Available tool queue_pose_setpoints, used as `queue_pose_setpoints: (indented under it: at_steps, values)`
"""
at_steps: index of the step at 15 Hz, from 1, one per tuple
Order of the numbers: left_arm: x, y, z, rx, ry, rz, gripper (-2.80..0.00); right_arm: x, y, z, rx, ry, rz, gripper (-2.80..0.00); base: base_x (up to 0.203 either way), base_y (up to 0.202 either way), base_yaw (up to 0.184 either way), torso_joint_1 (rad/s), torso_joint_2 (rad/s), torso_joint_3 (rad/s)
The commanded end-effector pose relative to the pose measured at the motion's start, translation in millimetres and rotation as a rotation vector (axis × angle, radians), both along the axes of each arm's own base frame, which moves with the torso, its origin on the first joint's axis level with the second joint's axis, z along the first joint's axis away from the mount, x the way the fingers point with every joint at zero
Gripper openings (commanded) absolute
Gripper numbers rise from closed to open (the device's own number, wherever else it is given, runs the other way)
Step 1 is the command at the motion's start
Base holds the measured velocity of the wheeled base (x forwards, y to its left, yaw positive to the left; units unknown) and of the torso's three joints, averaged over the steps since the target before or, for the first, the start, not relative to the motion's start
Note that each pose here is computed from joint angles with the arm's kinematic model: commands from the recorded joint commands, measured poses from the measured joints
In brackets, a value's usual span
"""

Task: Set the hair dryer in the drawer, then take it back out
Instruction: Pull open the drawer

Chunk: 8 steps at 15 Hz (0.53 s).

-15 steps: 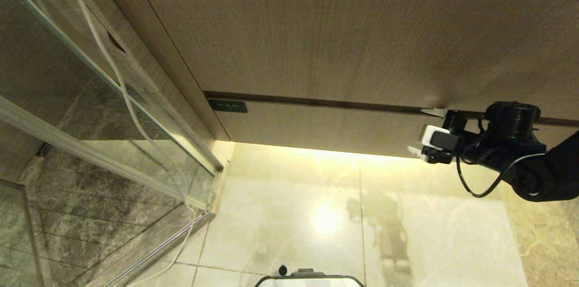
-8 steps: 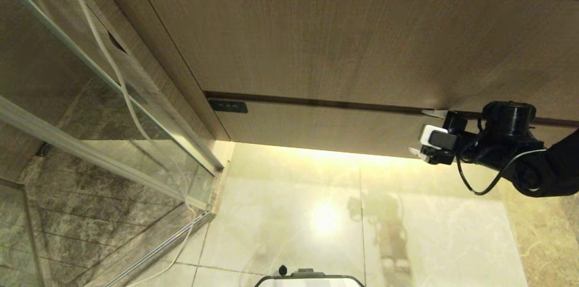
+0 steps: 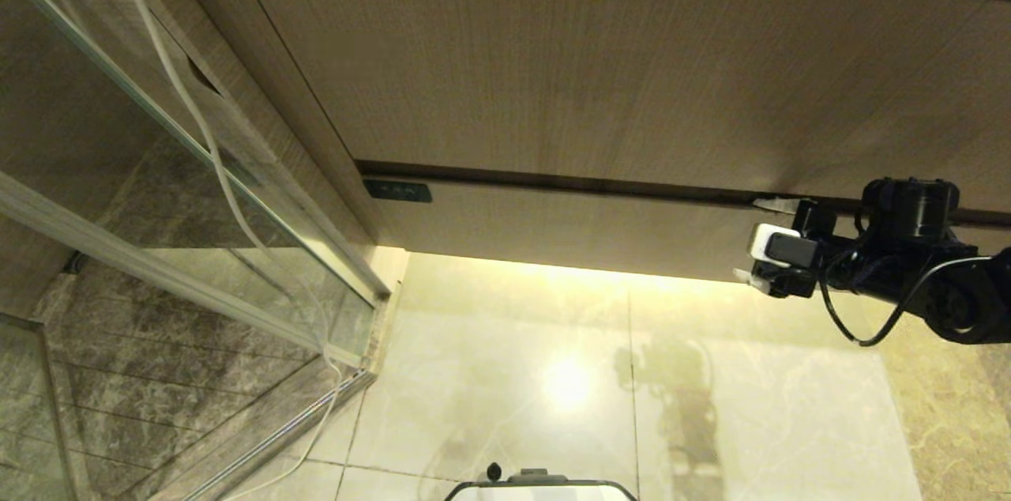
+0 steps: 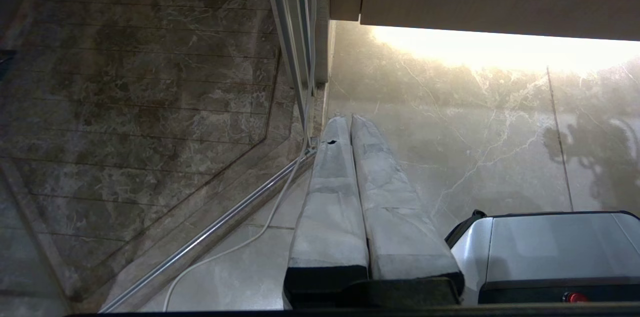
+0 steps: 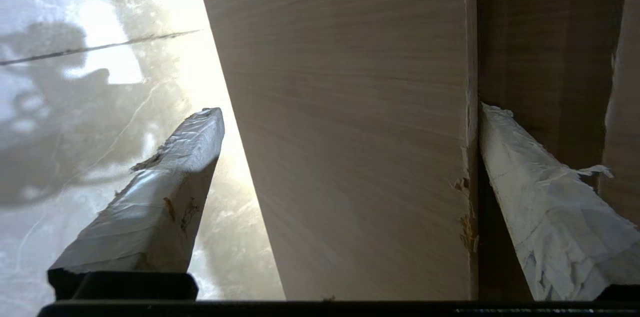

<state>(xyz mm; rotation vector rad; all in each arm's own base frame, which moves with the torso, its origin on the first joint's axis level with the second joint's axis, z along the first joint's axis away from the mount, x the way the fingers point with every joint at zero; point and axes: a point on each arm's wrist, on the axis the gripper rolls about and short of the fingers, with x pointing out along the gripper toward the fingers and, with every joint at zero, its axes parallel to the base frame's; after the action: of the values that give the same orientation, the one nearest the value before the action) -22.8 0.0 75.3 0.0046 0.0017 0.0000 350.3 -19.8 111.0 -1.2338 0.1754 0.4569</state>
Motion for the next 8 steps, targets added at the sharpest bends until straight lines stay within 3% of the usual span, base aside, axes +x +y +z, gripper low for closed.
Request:
queue_pose_setpoints:
  at_steps: [1, 8]
  values:
    - [0.0, 0.0, -0.2, 0.0, 0.0, 0.0, -2.8, -6.3, 0.4, 2.3, -0.008, 0.0, 0.004, 0.0, 0.0, 0.0, 0.0, 0.0, 0.0, 0.0]
    - [0.1, 0.0, -0.4, 0.0, 0.001, 0.0, -2.8, -15.1, 1.0, -2.0, -0.009, 0.036, 0.004, 0.0, 0.0, 0.0, 0.0, 0.0, 0.0, 0.0]
